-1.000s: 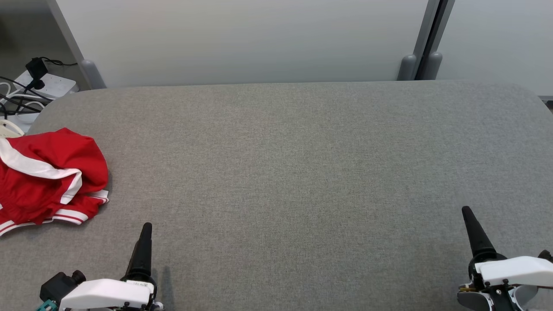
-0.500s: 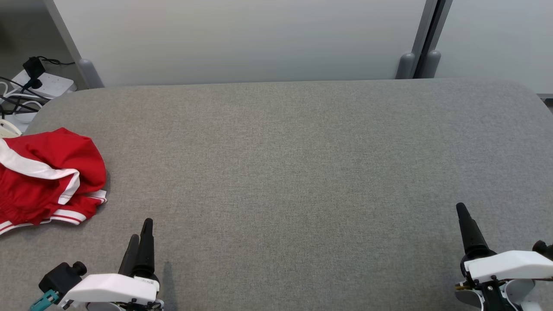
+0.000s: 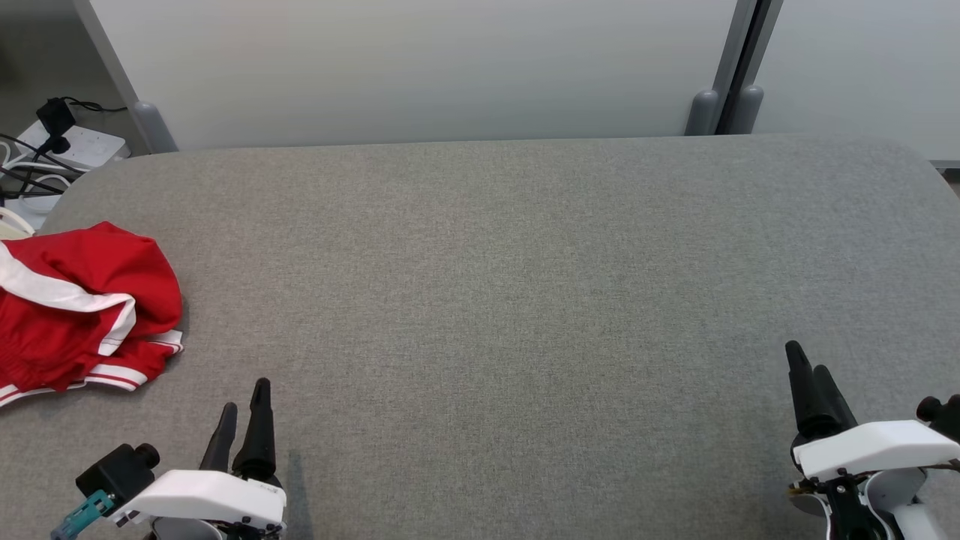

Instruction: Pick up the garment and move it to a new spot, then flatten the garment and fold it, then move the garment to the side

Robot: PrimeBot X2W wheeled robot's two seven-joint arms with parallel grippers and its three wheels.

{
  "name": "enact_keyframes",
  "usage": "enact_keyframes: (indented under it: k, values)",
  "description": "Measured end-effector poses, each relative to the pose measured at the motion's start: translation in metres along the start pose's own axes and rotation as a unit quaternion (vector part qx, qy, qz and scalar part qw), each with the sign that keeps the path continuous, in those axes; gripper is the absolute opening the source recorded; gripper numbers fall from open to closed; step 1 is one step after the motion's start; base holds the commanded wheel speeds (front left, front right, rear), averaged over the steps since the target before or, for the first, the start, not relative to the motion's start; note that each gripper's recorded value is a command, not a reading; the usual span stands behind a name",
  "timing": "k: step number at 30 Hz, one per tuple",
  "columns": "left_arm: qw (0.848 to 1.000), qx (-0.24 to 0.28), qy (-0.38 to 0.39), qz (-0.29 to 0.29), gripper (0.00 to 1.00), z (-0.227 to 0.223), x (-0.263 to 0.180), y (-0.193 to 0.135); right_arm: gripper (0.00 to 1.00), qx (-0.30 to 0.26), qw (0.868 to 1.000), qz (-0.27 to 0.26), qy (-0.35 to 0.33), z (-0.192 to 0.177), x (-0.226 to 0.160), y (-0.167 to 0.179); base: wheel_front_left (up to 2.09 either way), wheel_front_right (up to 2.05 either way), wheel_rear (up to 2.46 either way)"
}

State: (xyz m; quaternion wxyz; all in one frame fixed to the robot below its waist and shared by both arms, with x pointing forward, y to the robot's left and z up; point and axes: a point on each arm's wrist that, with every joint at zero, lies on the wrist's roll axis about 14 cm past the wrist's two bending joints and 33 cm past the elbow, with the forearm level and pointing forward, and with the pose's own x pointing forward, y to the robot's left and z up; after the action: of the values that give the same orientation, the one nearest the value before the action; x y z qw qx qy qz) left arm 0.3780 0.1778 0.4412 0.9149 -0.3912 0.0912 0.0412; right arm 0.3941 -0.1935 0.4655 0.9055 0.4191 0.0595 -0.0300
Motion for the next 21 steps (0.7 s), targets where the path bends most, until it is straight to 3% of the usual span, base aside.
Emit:
enact_keyframes:
  k: [21]
  values:
    - [0.991, 0.130, -0.010, -0.011, 1.00, 0.003, 0.009, -0.006, 1.00, -0.125, 0.992, 0.020, -0.009, 0.006, 0.011, 0.009, 0.00, 0.00, 0.00]
